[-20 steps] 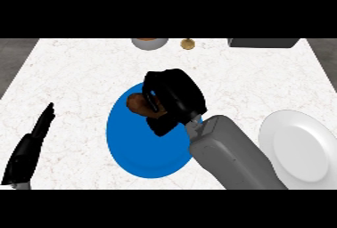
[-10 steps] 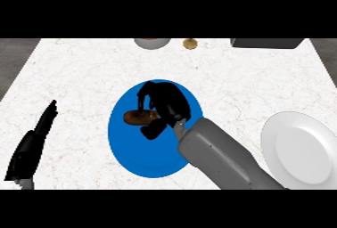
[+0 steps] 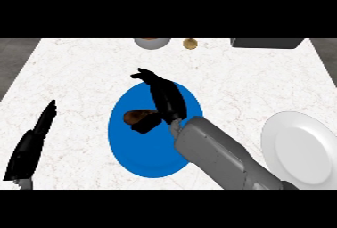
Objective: Pick the sweet potato from the plate and place it in the plate
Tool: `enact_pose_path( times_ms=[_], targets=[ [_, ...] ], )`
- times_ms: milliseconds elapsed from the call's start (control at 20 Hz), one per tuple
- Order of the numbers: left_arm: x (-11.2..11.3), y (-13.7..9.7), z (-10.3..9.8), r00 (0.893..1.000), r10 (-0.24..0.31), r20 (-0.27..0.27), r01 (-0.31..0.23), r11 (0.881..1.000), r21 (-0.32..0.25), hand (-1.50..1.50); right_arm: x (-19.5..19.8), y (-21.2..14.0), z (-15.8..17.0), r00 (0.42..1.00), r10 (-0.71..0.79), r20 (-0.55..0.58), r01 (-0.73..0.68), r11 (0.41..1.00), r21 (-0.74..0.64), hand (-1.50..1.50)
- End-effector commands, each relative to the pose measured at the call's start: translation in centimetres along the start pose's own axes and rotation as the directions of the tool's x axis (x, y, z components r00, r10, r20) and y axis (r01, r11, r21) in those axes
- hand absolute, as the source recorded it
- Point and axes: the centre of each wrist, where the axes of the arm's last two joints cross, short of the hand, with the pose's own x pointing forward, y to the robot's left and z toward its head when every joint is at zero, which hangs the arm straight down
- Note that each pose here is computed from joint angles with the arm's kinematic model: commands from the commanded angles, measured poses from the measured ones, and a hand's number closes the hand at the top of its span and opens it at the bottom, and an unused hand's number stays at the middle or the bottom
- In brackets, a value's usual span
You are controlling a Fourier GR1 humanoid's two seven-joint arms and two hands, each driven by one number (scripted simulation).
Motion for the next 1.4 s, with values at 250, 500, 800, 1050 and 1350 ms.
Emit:
enact_pose_path(
  times_ms=[250,500,800,1050,1350],
  targets=[
    [-0.5,0.5,0.4,1.000,0.006,-0.023,-0.006,1.000,0.016,0.00,-3.7,-6.0,0.1,0.970,-0.243,-0.028,0.227,0.938,-0.262,-1.50],
    [0.4,0.6,-0.1,1.000,-0.006,0.002,0.006,1.000,0.031,0.00,-8.4,-10.7,1.8,0.905,-0.418,0.082,0.423,0.858,-0.290,-1.50],
    [-1.7,1.4,0.5,0.999,-0.006,-0.041,0.007,1.000,0.028,0.00,-14.9,-16.0,4.0,0.894,-0.420,0.157,0.448,0.845,-0.291,-1.50],
    [0.4,0.5,0.5,1.000,-0.004,-0.014,0.005,0.999,0.033,0.00,-19.1,-19.8,6.2,0.910,-0.380,0.168,0.412,0.874,-0.256,-1.50],
    [0.1,0.5,0.5,1.000,0.003,-0.021,-0.002,0.999,0.033,0.00,-19.8,-21.5,4.5,0.912,-0.386,0.137,0.409,0.874,-0.261,-1.50]
  ],
)
